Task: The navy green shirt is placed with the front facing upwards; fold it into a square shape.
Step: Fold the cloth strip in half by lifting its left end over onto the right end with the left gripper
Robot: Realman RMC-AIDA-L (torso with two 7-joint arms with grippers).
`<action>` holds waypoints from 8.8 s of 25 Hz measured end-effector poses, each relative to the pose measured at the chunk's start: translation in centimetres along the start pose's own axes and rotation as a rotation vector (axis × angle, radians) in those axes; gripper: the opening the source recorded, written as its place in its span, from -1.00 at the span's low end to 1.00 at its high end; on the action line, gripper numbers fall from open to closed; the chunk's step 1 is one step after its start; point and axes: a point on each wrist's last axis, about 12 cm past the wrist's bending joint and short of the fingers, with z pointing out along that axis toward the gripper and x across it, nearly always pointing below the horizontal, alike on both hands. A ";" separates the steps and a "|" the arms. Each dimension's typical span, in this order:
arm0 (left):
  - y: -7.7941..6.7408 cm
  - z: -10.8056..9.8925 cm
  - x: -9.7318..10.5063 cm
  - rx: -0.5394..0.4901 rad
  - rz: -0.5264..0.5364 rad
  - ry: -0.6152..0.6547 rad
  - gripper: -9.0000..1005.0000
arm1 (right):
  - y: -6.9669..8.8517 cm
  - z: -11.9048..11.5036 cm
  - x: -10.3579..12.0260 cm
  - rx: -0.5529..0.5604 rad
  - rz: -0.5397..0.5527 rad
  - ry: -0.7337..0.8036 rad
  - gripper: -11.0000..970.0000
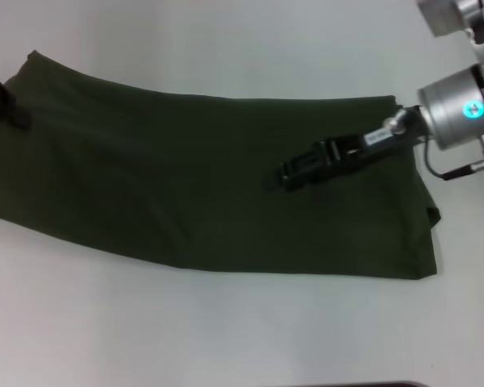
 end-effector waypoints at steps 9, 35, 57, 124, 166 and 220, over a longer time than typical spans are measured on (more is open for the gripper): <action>0.2 -0.4 -0.2 0.002 -0.004 -0.024 -0.84 | 1.1 2.8 0.0 -0.122 0.056 -0.043 0.33; -0.2 -0.9 -1.1 -0.002 0.007 -0.069 -0.84 | 1.6 9.0 1.7 -0.177 0.179 -0.028 -0.98; -1.1 -1.8 0.3 0.100 0.050 -0.119 -0.84 | 2.2 12.3 -1.5 0.007 0.189 -0.156 -0.97; -4.8 -1.6 -1.2 0.161 0.171 -0.186 -0.84 | 1.5 11.0 -1.7 0.116 0.170 -0.027 -0.97; -4.6 -1.9 -0.3 0.183 0.179 -0.198 -0.84 | 1.1 9.5 -4.5 0.157 0.186 -0.199 -0.97; -6.0 -0.1 1.1 0.376 0.199 -0.153 -0.84 | -9.1 -13.2 6.9 0.293 0.113 -0.578 -0.97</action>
